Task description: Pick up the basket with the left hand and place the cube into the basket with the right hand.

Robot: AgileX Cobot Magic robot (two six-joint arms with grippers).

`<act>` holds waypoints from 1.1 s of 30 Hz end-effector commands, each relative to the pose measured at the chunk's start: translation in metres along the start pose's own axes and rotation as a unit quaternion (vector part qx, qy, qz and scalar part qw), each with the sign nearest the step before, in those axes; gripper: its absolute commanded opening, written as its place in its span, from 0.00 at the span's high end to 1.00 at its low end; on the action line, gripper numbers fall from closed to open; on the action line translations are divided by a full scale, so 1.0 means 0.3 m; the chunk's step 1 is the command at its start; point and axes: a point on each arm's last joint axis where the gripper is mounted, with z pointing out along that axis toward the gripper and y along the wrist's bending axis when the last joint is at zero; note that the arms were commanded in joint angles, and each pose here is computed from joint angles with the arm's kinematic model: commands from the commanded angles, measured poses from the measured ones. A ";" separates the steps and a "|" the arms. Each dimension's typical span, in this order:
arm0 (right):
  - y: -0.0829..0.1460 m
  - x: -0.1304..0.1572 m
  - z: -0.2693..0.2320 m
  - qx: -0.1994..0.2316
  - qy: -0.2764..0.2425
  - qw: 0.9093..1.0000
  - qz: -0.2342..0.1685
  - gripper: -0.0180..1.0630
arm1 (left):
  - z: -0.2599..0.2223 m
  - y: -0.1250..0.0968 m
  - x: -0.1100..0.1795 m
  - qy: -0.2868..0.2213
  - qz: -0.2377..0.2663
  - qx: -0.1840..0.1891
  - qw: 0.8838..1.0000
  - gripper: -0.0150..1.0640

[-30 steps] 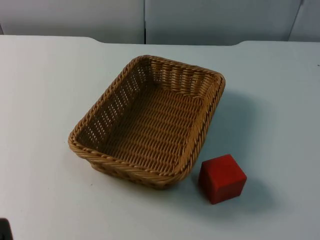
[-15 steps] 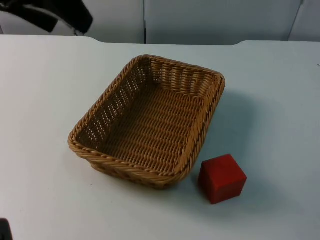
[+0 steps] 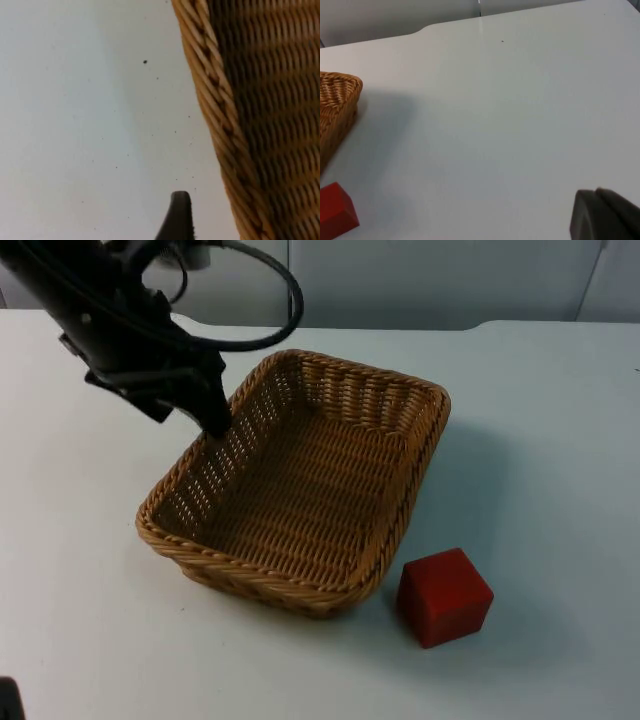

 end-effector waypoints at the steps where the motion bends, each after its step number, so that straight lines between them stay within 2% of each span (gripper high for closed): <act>1: 0.001 0.004 0.003 0.001 0.000 1.000 -0.001 0.99 | 0.028 -0.002 -0.004 -0.001 -0.006 0.007 1.000 0.34; 7: 0.001 0.004 0.003 0.001 0.000 1.000 -0.001 0.99 | 0.108 0.008 0.023 0.020 -0.029 0.036 0.999 0.34; 8: 0.001 0.004 0.003 0.001 0.000 1.000 -0.001 0.99 | 0.124 0.009 0.028 0.023 -0.034 0.043 0.998 0.36; 9: 0.001 0.004 0.003 0.001 0.000 1.000 -0.001 0.99 | 0.132 0.009 0.030 0.023 -0.037 0.047 0.998 0.42; 11: 0.001 0.004 0.003 0.001 0.000 1.000 -0.001 0.99 | 0.144 0.014 0.033 0.023 -0.042 0.046 0.998 0.71; 12: 0.001 0.004 0.003 0.001 0.000 1.000 -0.001 0.99 | 0.144 0.014 0.033 0.023 -0.042 0.046 0.998 0.71; 13: 0.001 0.004 0.003 0.001 0.000 1.000 -0.001 0.99 | 0.145 0.017 0.030 0.018 -0.045 0.041 0.998 0.92; 14: 0.001 0.004 0.003 0.001 0.000 1.000 -0.001 0.99 | 0.139 0.022 0.024 0.011 -0.046 0.035 0.998 0.99; 17: 0.001 0.004 0.003 0.001 0.000 1.000 -0.001 0.99 | 0.094 0.040 -0.002 -0.012 -0.052 0.025 0.998 0.99; 20: 0.001 0.004 0.003 0.001 0.000 1.000 -0.001 0.99 | -0.036 0.080 -0.049 -0.049 -0.086 0.019 0.995 0.99; 24: 0.001 0.004 0.003 0.001 0.000 1.000 -0.001 0.99 | -0.141 0.103 -0.054 -0.069 -0.107 0.016 0.992 0.99; 29: 0.001 0.003 0.003 0.001 -0.001 1.000 -0.001 0.99 | -0.203 0.108 -0.026 -0.046 -0.136 0.043 0.989 0.99; 33: 0.001 0.003 0.003 0.001 -0.001 1.000 -0.001 0.99 | -0.201 0.093 -0.017 -0.028 -0.135 0.060 0.989 0.99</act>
